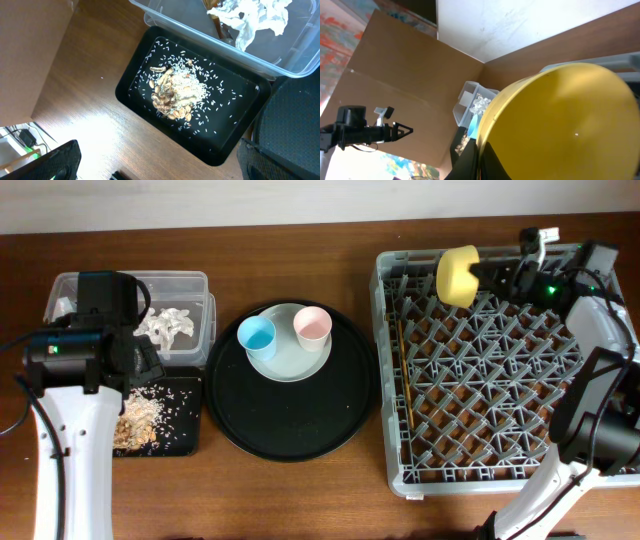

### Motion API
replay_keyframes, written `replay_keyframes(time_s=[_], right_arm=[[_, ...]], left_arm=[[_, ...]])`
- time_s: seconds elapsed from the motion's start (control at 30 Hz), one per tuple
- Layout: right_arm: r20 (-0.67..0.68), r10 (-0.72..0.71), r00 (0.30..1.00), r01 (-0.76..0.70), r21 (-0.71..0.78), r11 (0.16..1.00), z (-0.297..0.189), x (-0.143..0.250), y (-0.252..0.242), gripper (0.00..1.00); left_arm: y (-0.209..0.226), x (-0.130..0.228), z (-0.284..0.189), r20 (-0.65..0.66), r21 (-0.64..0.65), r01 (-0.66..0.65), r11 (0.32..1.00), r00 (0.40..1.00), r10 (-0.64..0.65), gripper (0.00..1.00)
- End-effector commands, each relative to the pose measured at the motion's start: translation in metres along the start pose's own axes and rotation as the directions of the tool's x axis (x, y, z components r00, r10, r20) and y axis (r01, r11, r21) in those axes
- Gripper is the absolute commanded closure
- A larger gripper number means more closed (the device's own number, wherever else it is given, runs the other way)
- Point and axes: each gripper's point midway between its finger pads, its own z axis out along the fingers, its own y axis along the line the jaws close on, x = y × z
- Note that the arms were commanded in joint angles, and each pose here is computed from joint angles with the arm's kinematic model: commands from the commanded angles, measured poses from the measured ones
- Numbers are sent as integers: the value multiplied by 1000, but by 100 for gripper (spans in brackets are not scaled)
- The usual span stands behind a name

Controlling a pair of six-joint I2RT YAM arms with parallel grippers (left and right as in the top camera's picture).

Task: Sort waste into correct bins and load items into the dishwasher rack
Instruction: 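Lift the yellow bowl into the back of the dish rack and release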

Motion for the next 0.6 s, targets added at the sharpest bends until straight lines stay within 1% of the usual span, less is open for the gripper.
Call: replay_keyframes(time_s=[0.0, 0.1, 0.13, 0.23, 0.3, 0.47, 0.53, 0.57], right_arm=[[0, -11, 1000, 11, -31, 999, -3, -1, 7, 96], [4, 12, 1000, -12, -4, 1000, -3, 0, 3, 96], [10, 52, 999, -53, 40, 998, -3, 3, -6, 96], [16, 82, 997, -83, 130, 988, -5, 9, -22, 96], [16, 79, 997, -81, 159, 984, -6, 11, -27, 96], [57, 76, 995, -85, 180, 980, -26, 5, -32, 96], [71, 31, 997, -45, 203, 978, -33, -2, -35, 95], [73, 11, 997, -27, 225, 974, -34, -4, -39, 92]], left_arm=[[5, -3, -5, 20, -6, 9, 1000, 1000, -9, 1], [5, -3, -5, 20, -6, 9, 1000, 1000, -9, 1], [5, -3, -5, 20, -6, 9, 1000, 1000, -9, 1], [5, -3, -5, 20, -5, 9, 1000, 1000, -9, 1], [5, -3, -5, 20, -5, 9, 1000, 1000, -9, 1], [5, -3, -5, 20, -6, 9, 1000, 1000, -9, 1], [5, -3, -5, 20, -6, 9, 1000, 1000, -9, 1], [5, -3, -5, 20, -6, 9, 1000, 1000, -9, 1]])
